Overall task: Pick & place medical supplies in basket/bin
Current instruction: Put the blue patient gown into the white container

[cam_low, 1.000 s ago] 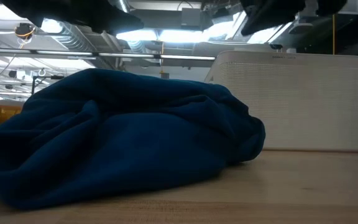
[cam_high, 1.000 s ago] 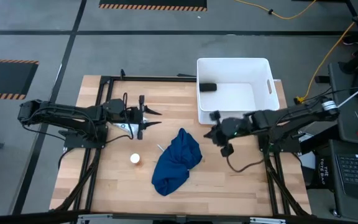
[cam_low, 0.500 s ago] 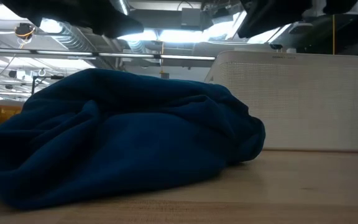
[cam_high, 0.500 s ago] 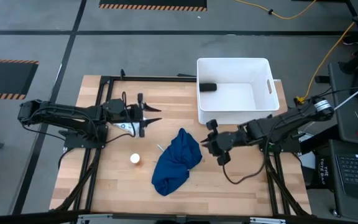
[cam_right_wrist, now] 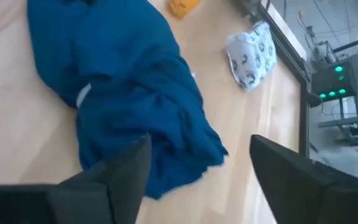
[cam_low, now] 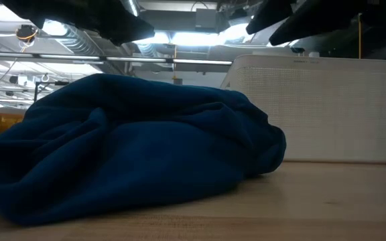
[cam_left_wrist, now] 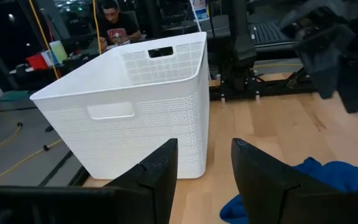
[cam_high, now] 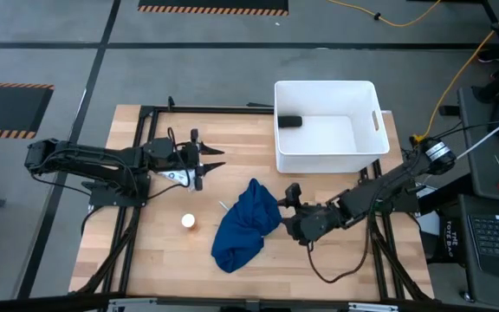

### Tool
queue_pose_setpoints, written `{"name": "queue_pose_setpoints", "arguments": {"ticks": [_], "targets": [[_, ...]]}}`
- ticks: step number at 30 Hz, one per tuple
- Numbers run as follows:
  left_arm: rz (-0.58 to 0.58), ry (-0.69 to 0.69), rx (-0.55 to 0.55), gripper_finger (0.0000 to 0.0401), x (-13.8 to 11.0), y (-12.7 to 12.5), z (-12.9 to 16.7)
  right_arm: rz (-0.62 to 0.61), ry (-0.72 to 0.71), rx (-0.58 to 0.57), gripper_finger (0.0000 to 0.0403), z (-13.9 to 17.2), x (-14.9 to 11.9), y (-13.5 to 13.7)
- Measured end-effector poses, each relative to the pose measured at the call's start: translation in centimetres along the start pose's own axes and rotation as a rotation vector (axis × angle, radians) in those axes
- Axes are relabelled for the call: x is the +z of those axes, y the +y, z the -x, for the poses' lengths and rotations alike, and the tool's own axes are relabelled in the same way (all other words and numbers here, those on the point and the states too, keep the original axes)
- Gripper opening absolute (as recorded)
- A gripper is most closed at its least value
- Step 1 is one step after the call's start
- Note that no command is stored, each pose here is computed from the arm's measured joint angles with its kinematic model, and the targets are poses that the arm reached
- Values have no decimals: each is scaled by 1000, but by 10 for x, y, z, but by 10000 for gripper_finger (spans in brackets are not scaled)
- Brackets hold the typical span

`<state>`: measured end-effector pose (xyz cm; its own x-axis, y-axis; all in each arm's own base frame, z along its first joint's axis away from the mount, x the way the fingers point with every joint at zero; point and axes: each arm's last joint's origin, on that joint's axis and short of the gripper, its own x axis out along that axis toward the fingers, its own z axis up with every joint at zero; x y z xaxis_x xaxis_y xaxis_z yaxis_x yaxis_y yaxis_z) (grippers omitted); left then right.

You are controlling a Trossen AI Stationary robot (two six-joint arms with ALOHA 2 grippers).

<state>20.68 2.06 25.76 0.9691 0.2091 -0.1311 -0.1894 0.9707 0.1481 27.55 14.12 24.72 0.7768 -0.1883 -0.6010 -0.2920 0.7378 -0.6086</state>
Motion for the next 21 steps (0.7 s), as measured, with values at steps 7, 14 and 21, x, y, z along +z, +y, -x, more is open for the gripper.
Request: {"name": "queue_pose_setpoints", "arguments": {"ticks": [7,14,21], "targets": [[-1,3,-1,143,0,0,0,10,0,23,304,-16,15,18],[11,6,-2,143,-1,0,0,34,11,33,304,-30,24,28],[18,6,-2,143,-1,0,0,79,49,48,304,-52,20,46]]}}
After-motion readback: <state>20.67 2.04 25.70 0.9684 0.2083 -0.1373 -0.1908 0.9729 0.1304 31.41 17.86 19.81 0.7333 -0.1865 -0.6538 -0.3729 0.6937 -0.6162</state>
